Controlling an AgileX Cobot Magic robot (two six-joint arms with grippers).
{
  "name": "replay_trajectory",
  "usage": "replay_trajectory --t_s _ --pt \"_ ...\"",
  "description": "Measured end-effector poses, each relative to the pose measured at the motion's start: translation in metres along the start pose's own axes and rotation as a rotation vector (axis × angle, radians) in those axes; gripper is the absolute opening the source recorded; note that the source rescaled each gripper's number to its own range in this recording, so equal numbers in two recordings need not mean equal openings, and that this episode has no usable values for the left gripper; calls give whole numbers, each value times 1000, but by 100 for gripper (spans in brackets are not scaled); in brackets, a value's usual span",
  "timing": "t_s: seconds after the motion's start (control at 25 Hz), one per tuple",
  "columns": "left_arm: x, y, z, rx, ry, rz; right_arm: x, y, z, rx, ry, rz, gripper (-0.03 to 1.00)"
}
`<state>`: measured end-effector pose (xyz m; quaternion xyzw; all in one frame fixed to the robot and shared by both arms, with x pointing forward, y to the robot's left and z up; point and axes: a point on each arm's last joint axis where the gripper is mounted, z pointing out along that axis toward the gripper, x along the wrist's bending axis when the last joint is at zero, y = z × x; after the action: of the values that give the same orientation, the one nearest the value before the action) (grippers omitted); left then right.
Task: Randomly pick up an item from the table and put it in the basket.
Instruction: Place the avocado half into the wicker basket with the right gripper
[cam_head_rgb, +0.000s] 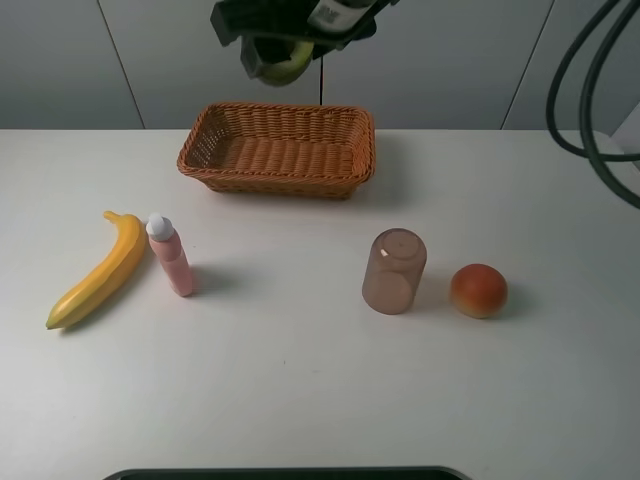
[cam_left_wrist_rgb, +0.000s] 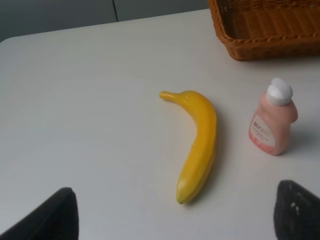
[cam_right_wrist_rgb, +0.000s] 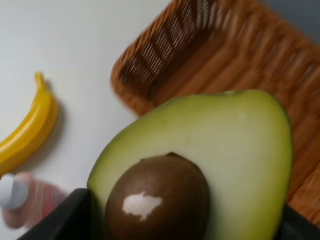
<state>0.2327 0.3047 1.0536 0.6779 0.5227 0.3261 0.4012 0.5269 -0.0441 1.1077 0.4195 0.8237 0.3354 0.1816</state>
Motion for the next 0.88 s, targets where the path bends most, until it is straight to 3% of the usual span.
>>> replay_trajectory --t_s 0.2,0.36,0.64,0.88 --pt "0 0 0 0 0 0 -44 38 -14 -193 -156 -50 0" --pt "0 0 0 0 0 0 -69 49 16 -242 -203 -47 0" --pt "0 0 0 0 0 0 -89 21 122 -70 -226 -48 0" --pt "0 0 0 0 0 0 -83 -33 203 119 -142 33 0"
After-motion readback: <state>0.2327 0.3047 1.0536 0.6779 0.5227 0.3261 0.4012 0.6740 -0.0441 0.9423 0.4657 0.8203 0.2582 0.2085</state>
